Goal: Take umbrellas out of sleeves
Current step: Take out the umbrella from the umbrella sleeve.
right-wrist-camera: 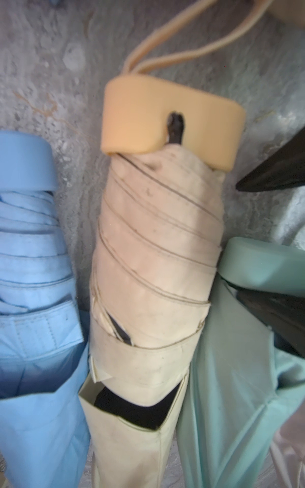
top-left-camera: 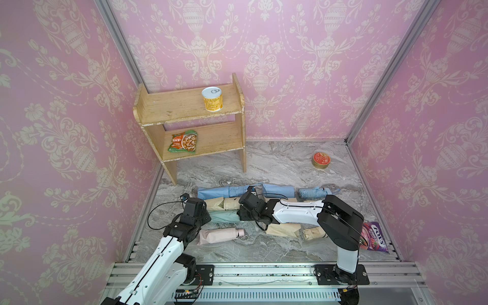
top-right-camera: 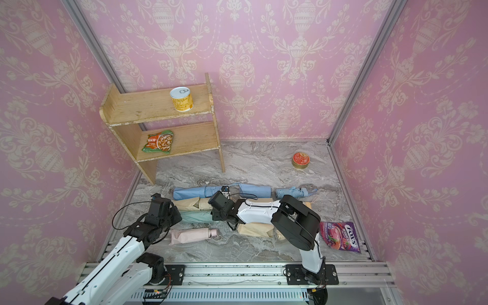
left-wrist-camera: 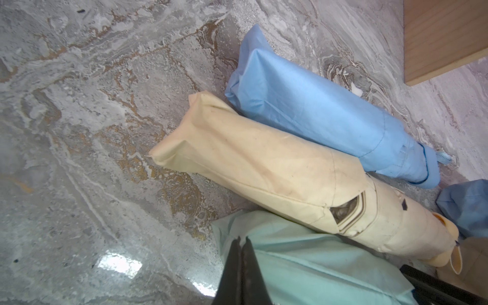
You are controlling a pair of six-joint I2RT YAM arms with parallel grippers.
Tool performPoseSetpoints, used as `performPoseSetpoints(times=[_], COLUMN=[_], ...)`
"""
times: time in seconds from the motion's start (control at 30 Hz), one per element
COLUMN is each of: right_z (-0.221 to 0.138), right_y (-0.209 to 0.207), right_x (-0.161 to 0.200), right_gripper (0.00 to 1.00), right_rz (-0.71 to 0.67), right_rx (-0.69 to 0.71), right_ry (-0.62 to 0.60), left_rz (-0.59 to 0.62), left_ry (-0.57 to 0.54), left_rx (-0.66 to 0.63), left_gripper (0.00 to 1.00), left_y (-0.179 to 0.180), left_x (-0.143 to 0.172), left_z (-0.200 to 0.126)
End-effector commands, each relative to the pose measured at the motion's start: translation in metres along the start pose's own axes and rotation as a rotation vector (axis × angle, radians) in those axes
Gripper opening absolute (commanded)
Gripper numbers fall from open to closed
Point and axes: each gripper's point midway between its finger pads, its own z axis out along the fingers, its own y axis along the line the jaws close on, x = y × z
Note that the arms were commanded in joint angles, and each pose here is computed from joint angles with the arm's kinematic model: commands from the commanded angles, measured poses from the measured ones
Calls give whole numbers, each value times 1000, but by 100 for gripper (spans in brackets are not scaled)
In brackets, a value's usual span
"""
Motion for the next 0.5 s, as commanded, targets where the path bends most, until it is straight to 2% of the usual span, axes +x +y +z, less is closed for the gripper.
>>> performPoseSetpoints(times=[0.0,0.47], right_z=[7,0], right_y=[-65,-82], right_x=[27,19], right_gripper=[60,60], right_rz=[-20,14], right_rx=[209,236], right_ry=[71,42], left_rz=[2,-22], left_ry=[-85,-112], left_rx=[-87,-144], left_gripper=[0,0], left_y=[16,29], left_x=[-20,-32], left_z=[-7,-10])
